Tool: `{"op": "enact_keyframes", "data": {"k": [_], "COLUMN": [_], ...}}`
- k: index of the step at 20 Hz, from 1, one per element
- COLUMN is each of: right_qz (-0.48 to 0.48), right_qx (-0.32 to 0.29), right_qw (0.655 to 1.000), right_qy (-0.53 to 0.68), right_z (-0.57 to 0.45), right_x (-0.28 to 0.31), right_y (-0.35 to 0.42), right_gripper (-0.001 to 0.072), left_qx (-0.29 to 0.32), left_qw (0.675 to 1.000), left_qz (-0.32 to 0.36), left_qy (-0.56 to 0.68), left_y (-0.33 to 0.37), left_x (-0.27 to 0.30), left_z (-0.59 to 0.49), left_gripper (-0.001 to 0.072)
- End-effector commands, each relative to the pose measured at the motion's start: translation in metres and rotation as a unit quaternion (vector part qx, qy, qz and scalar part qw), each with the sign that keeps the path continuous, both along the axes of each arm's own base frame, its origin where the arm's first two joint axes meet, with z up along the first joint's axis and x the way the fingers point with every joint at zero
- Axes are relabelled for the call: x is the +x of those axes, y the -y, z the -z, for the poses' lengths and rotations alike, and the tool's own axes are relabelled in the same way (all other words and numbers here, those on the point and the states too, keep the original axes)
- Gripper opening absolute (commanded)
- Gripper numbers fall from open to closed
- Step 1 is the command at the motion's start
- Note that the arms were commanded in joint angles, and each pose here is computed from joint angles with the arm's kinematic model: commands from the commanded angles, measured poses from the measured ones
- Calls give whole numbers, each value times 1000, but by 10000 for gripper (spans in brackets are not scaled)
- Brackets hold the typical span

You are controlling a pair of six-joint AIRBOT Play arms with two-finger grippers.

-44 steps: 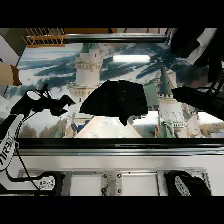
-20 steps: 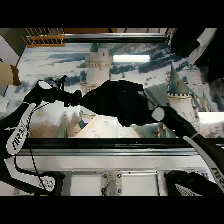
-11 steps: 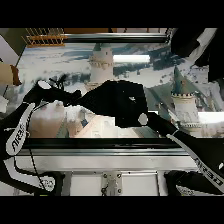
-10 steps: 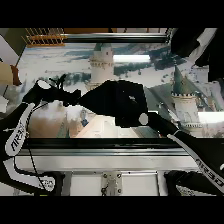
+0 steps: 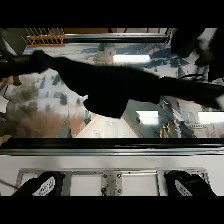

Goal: Fold the clothes and pants, and hang the long-sleeved shirts on hangers.

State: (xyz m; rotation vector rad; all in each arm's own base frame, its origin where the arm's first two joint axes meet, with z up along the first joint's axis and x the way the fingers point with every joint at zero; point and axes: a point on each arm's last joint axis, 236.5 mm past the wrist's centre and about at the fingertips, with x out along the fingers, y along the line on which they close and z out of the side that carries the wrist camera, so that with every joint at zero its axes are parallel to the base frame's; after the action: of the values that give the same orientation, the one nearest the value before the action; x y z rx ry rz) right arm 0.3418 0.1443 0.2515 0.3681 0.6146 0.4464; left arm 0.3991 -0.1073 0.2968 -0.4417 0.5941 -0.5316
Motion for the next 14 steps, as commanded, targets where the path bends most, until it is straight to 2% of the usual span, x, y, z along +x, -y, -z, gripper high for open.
{"op": "enact_keyframes", "data": {"k": [1, 5, 7, 10, 14], "right_qz": [23, 38, 36, 18, -11], "right_qx": [34, 89, 97, 86, 53], "right_qw": [996, 994, 994, 986, 964], "right_qy": [83, 47, -29, -141, -259], "right_z": [-89, -95, -70, -22, 67], "right_x": [-67, -113, -127, -123, -75], "right_y": [21, 20, 15, 4, -7], "right_gripper": [14, 15, 15, 14, 15], "left_qx": [10, -15, -13, -9, -17], "left_qw": [985, 971, 973, 984, 998], "left_qz": [21, 29, -12, -65, -58], "left_qy": [168, 237, 230, 168, -3], "left_y": [26, 41, 27, 5, 10], "left_x": [-99, -182, -190, -152, -52], "left_z": [-126, -177, -177, -136, -16], "left_gripper": [24, 23, 23, 23, 23]}}
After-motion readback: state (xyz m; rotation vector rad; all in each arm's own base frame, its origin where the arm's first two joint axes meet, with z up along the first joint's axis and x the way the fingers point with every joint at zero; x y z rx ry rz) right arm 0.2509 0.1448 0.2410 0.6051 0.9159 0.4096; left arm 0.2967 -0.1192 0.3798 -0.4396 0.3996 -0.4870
